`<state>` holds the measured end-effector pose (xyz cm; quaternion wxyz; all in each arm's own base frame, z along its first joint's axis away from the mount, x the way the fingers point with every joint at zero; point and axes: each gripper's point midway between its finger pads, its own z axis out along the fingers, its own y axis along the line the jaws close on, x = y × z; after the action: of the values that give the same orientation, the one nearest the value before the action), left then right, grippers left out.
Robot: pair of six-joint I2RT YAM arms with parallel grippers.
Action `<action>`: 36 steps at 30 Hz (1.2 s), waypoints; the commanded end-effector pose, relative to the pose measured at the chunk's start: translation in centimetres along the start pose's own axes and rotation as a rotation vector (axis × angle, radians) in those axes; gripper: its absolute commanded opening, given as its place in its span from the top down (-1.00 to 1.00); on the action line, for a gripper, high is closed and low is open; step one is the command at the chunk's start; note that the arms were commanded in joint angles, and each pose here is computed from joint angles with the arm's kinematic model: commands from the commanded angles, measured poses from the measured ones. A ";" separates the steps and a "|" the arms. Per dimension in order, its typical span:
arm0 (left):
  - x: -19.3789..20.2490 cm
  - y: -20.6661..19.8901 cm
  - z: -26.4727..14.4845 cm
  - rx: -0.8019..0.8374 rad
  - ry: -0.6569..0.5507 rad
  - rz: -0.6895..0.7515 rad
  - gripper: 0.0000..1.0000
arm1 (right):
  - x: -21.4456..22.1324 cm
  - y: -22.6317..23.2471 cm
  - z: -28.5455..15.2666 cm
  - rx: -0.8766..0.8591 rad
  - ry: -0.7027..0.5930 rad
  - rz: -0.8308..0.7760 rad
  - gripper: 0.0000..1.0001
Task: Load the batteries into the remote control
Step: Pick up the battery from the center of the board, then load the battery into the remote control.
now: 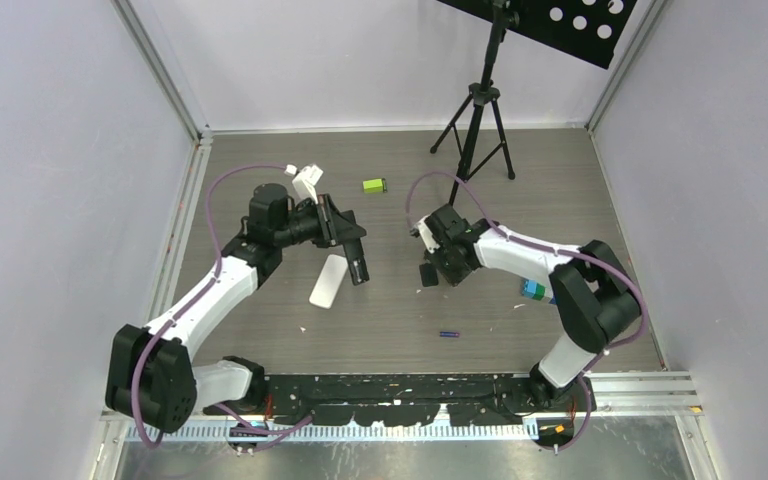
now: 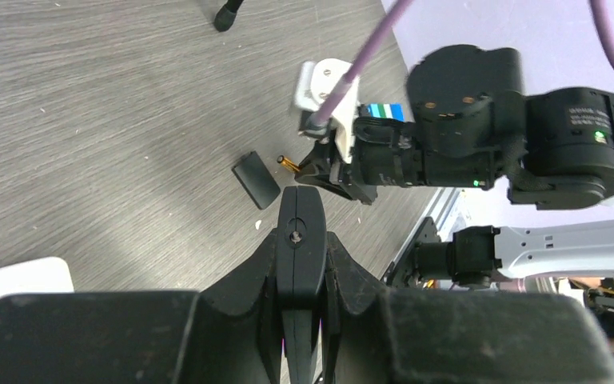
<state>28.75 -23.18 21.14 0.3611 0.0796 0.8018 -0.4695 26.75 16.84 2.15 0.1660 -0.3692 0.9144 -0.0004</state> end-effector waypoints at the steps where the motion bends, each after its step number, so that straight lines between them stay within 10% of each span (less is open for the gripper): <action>1: -1.6 -0.4 0.7 0.044 -0.085 -0.038 1.00 | -5.2 0.2 -4.3 -0.019 -0.275 0.167 0.76; 16: 0.7 1.3 7.4 0.108 -0.136 -0.341 1.00 | -10.4 6.8 -15.1 -0.228 -0.549 0.492 0.84; 36: 1.7 2.1 9.7 0.216 -0.128 -0.469 1.00 | -10.0 9.6 -13.2 -0.302 -0.365 0.430 0.81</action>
<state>33.37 -30.01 13.99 0.2641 -0.1191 0.7423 -0.6043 22.95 28.03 14.83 0.2595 -0.1601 0.9264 0.2211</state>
